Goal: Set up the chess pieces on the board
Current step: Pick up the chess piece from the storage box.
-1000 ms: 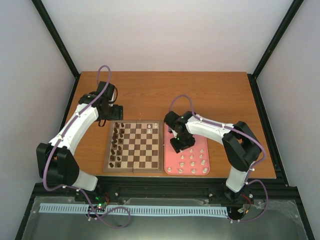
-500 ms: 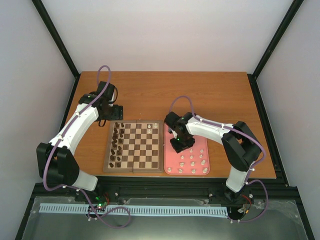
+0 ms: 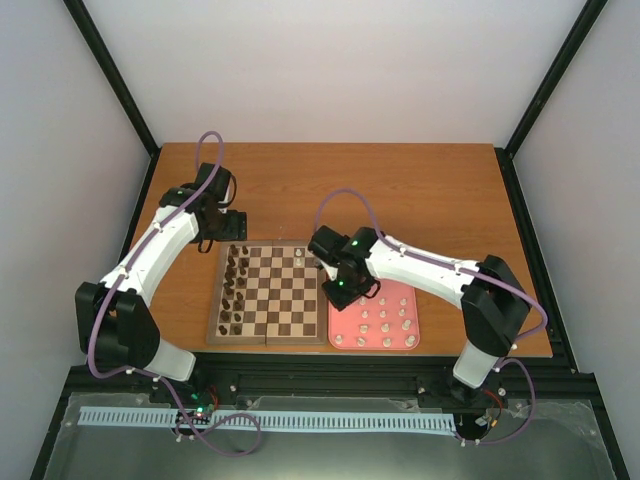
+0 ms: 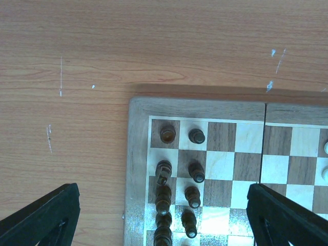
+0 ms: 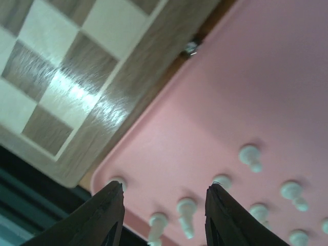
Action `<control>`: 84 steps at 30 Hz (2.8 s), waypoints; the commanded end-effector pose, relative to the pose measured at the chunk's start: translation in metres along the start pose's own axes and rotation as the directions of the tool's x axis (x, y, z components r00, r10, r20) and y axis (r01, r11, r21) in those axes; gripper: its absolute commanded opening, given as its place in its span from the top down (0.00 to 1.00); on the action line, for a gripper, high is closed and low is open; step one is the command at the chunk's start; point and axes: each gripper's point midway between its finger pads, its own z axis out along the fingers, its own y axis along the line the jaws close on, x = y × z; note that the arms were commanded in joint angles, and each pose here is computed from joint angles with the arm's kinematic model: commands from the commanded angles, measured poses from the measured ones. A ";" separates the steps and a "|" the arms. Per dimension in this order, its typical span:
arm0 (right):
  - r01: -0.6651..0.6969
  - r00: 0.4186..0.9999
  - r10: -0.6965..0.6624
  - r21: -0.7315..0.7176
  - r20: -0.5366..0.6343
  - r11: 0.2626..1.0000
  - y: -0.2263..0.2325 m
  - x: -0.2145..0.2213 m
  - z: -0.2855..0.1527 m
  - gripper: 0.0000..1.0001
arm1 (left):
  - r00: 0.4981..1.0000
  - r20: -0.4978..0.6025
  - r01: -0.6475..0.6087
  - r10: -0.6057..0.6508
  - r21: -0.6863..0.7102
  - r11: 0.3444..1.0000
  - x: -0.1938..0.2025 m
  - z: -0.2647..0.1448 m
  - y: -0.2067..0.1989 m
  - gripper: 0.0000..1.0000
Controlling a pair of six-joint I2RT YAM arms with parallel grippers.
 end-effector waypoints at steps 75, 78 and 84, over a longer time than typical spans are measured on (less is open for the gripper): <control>-0.068 0.994 0.073 0.056 -0.085 0.996 -0.011 0.030 0.000 0.97 | 1.000 -0.022 -0.004 0.005 0.014 1.000 -0.008 0.011 -0.006 0.00; -0.062 0.997 0.063 0.026 -0.050 0.998 -0.009 0.002 -0.012 0.97 | 1.000 -0.016 -0.005 0.005 0.013 1.000 -0.009 0.008 -0.005 0.00; -0.041 0.999 0.041 -0.013 0.001 0.999 -0.012 -0.063 -0.007 0.97 | 1.000 -0.016 -0.004 0.004 0.024 1.000 -0.008 0.007 -0.006 0.00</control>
